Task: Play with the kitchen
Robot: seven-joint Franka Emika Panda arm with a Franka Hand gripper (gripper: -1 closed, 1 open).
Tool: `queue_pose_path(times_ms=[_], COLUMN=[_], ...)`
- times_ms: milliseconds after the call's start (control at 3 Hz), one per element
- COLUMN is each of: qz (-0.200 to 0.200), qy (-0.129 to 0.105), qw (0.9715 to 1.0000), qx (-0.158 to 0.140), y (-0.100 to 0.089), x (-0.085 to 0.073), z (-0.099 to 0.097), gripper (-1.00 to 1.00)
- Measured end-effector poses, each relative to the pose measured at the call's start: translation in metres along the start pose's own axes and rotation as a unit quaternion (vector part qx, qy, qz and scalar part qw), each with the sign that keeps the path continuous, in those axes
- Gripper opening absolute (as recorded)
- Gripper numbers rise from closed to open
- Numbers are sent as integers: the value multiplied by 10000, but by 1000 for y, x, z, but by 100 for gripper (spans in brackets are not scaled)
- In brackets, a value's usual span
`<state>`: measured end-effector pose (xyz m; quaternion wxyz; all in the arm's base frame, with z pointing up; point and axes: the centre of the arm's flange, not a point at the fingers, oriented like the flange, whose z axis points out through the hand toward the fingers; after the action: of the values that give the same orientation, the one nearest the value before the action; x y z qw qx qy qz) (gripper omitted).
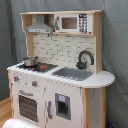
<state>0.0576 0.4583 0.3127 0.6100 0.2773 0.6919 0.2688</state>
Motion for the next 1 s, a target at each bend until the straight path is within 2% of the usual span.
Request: queue_pose_path(times_ms=[333, 667, 1000], qz=[-74, -247, -331], qy=[25, -236, -288], qw=[9994, 9989, 9985], qx=[-334, -315, -332], y=[32, 41, 50], x=[-3, -13, -7], z=[-19, 10, 36], gripper=[100, 100, 100])
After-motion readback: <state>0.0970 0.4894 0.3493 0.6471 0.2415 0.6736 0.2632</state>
